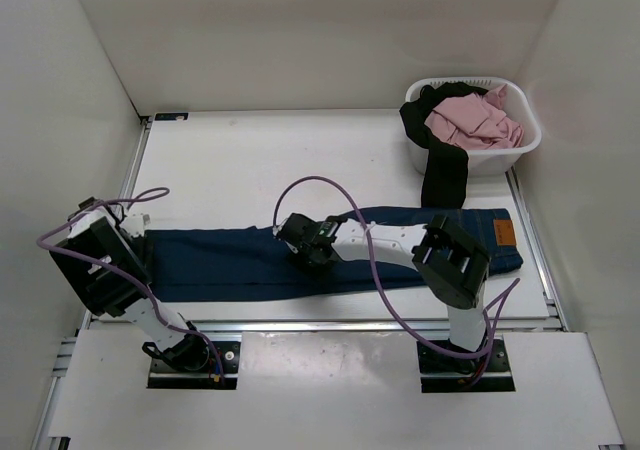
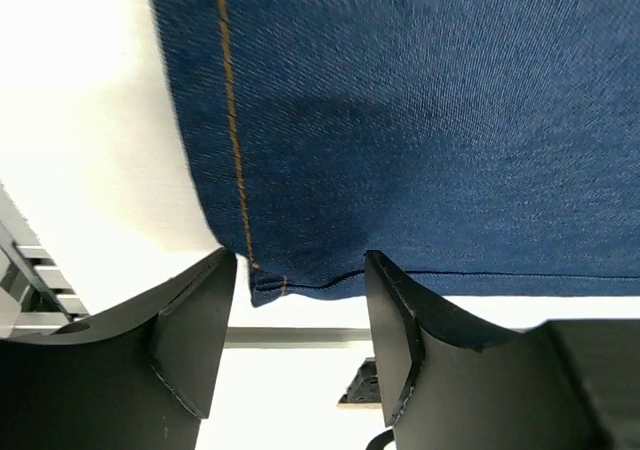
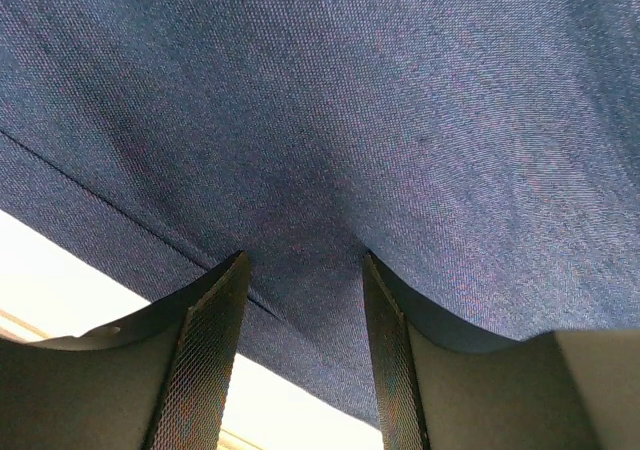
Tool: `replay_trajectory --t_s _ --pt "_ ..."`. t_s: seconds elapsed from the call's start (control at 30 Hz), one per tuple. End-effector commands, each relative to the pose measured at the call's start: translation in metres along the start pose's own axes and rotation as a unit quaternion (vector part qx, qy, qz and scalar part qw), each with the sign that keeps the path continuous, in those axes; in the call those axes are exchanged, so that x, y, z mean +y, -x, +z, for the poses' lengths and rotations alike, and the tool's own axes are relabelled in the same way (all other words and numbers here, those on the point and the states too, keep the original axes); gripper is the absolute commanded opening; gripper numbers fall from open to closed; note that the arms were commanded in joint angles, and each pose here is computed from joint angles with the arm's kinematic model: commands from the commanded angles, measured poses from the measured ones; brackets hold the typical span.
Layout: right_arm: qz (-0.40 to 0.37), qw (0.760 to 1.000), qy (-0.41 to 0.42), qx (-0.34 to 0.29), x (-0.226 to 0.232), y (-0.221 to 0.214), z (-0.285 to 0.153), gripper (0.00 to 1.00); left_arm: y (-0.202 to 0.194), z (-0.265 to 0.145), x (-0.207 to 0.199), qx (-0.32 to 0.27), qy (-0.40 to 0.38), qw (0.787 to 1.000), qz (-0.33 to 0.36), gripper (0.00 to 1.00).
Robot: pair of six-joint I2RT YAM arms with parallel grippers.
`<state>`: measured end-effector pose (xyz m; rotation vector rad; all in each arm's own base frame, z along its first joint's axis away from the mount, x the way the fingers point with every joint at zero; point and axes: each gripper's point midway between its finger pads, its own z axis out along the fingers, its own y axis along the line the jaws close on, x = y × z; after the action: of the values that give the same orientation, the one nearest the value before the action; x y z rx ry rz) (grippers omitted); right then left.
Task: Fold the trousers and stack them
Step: Fold the trousers
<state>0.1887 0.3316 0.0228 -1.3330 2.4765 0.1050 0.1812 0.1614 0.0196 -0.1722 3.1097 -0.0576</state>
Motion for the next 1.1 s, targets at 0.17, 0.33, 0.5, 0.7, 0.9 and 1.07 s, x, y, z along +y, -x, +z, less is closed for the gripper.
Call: replay_trajectory --t_s 0.17,0.33,0.5,0.7,0.9,1.07 --pt "-0.040 0.998 0.016 -0.049 0.016 0.028 -0.030 0.54 0.016 -0.007 0.007 -0.027 0.012 1.000 -0.003 0.32" --pt "-0.056 0.997 0.027 -0.043 0.029 0.023 -0.035 0.53 0.018 -0.006 0.009 -0.031 0.015 0.999 -0.003 0.31" --pt "-0.057 0.997 0.026 -0.034 0.029 0.019 -0.032 0.53 0.018 -0.015 0.013 -0.040 0.033 0.999 -0.003 0.24" --pt "-0.059 0.998 0.024 -0.021 0.031 0.017 -0.018 0.63 0.021 -0.026 0.017 -0.056 0.049 0.997 0.008 0.45" --pt "-0.064 0.998 0.003 -0.019 0.024 0.019 -0.013 0.58 0.018 -0.014 0.014 -0.038 0.032 0.999 0.012 0.14" --pt "-0.077 0.997 0.002 -0.007 0.024 0.017 -0.007 0.48 0.019 -0.012 0.012 -0.037 0.025 0.999 0.012 0.14"
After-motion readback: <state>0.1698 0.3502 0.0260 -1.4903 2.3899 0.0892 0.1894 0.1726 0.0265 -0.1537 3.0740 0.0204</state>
